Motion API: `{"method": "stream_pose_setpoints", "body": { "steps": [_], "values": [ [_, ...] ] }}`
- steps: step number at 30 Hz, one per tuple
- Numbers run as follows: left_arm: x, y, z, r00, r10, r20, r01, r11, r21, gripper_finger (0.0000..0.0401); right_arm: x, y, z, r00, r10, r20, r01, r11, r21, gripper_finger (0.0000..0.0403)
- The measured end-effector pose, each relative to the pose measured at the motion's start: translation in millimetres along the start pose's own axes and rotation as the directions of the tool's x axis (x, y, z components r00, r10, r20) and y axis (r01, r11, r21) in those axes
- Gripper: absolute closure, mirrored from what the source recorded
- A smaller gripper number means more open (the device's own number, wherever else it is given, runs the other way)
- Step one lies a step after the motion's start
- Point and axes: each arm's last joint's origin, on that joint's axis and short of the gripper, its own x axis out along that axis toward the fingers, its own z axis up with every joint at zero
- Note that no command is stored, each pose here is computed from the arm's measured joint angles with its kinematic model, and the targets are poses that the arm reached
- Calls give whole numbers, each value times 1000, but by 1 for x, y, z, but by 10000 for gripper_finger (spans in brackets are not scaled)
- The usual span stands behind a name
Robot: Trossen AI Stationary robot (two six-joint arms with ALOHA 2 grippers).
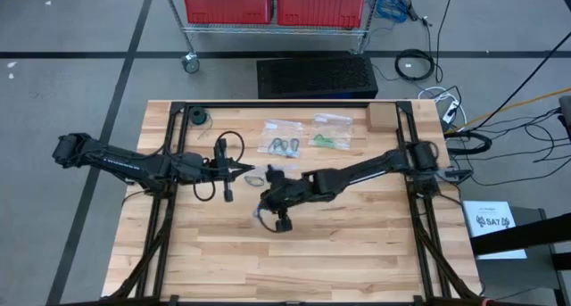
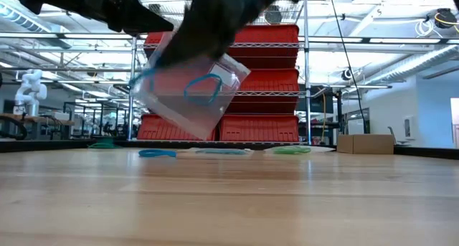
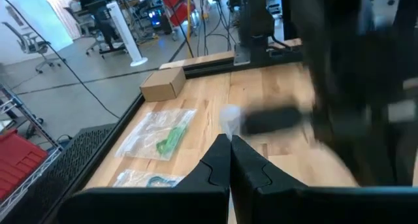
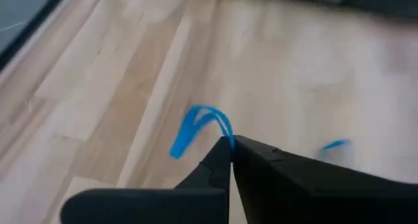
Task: Sort rubber bands
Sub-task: Put the bottom short blue rubber band into the bottom zip bag
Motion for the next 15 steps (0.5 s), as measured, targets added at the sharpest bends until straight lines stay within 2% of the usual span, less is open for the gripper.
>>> {"method": "stream_pose_setpoints", "body": {
  "steps": [8,12,15],
  "values": [
    [0,1,0,999,32,1,-32,999,19,401,-83,-3,35,975,-211,63,214,976,-43,403],
    [0,1,1,999,33,4,-33,999,27,401,-114,-9,43,920,-386,71,390,920,-47,403],
    [0,1,1,999,33,5,-33,999,26,401,-123,-13,44,883,-465,67,469,882,-53,403]
  ]
}}
